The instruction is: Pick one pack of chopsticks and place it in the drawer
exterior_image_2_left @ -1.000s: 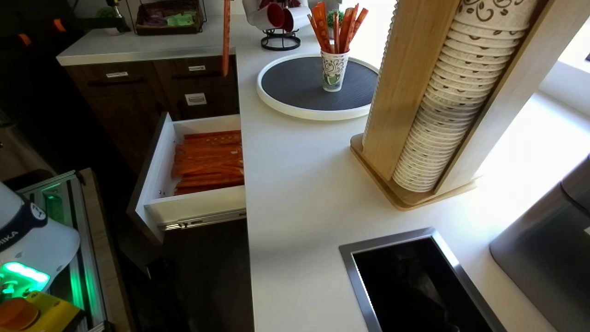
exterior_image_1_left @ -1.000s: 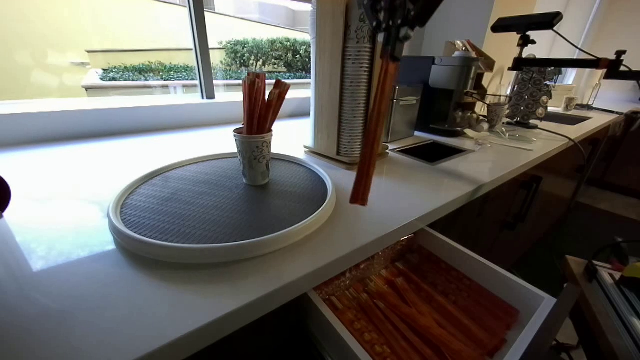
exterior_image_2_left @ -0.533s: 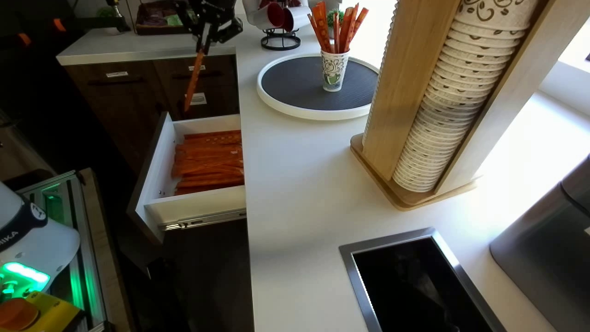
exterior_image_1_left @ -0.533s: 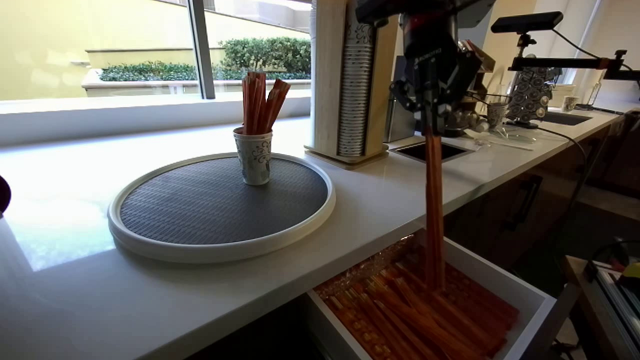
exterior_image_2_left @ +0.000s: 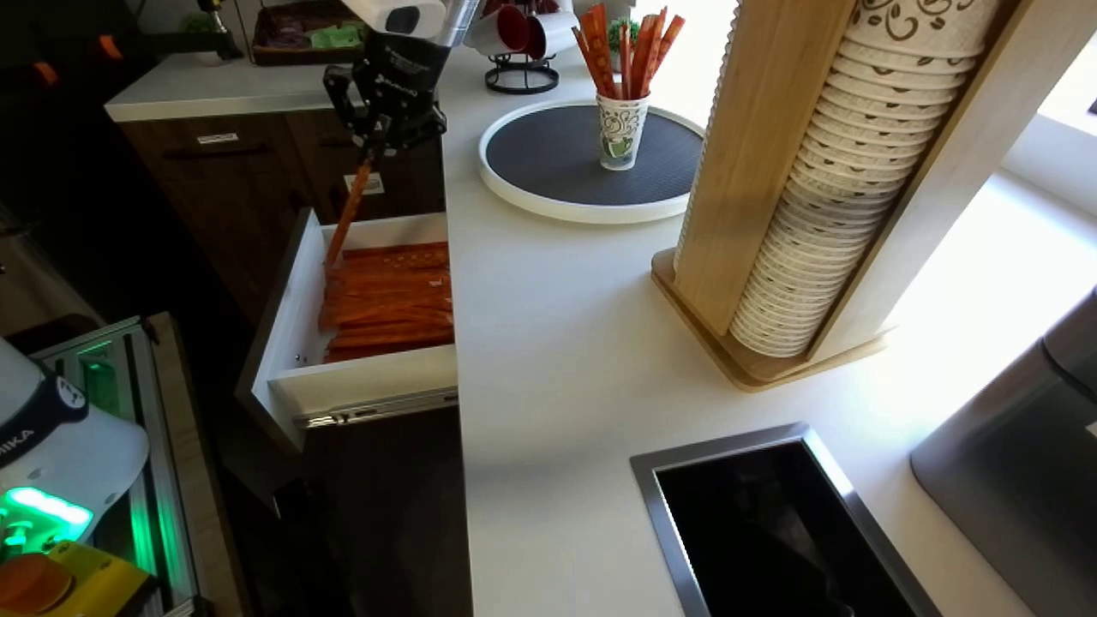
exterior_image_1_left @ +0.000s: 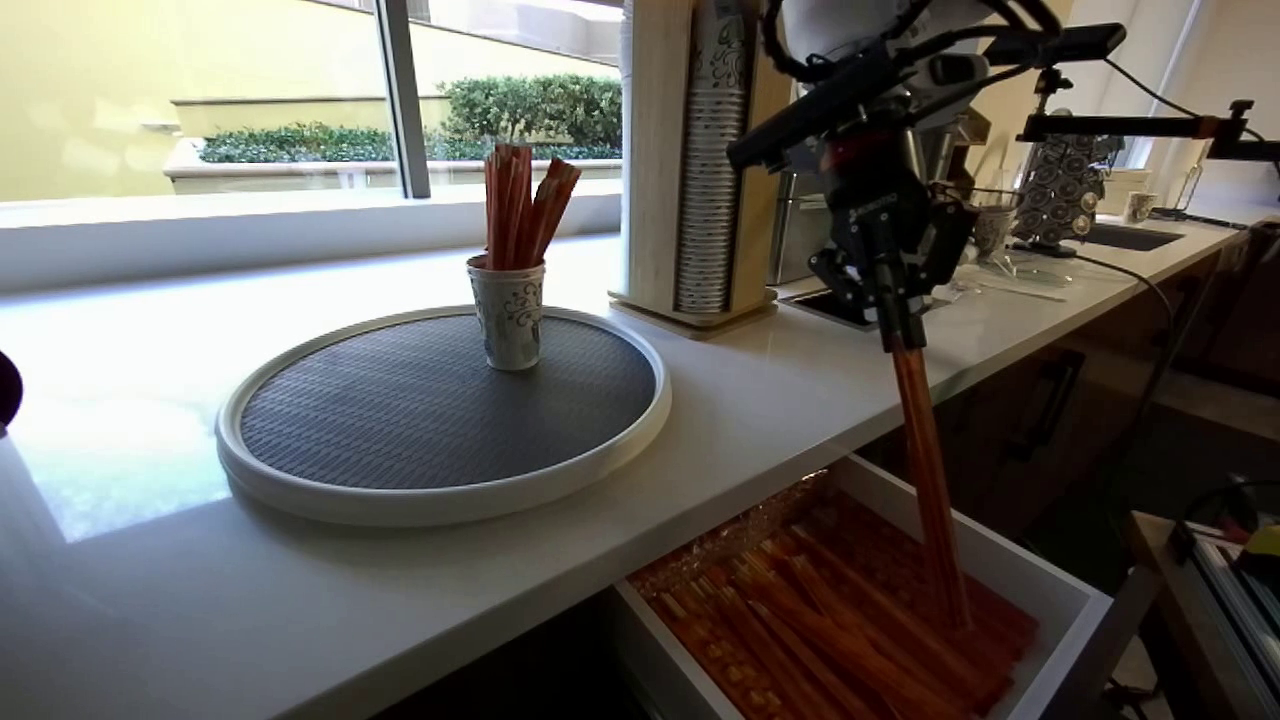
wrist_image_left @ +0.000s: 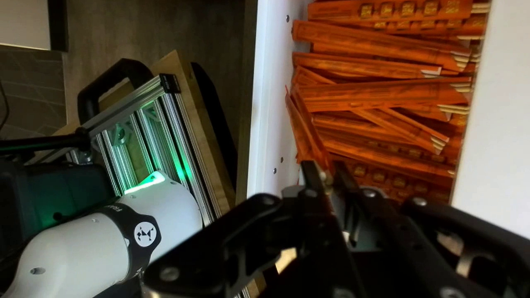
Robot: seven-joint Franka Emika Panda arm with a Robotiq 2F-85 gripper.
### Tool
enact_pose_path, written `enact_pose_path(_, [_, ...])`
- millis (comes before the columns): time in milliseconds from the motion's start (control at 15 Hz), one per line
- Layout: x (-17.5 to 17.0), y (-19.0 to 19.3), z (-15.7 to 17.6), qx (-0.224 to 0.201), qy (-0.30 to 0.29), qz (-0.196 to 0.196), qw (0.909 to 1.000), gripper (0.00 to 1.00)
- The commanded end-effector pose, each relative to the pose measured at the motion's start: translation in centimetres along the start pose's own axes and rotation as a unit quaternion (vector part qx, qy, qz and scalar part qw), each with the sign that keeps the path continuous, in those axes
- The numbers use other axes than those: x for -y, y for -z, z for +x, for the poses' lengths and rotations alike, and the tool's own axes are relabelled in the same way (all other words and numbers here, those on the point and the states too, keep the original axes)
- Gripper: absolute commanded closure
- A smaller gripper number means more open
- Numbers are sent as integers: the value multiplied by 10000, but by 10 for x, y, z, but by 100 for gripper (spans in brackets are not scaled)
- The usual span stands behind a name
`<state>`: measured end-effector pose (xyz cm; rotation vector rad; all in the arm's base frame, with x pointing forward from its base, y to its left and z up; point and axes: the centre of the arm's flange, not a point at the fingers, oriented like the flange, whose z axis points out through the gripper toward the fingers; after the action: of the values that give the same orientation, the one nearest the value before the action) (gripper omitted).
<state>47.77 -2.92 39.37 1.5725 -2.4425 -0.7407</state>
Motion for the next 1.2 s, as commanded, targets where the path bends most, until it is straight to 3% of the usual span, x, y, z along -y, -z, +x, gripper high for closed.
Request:
enact_pose_path(0, [0, 0, 0, -2, -3, 2, 10000, 88])
enact_pose_path(67, [0, 0, 0, -2, -6, 5, 10000, 97])
enact_pose_path(600, [28, -8, -1, -134, 84, 44, 9999, 97])
enact_pose_path(1133, [49, -58, -4, -282, 187, -361, 9988, 97])
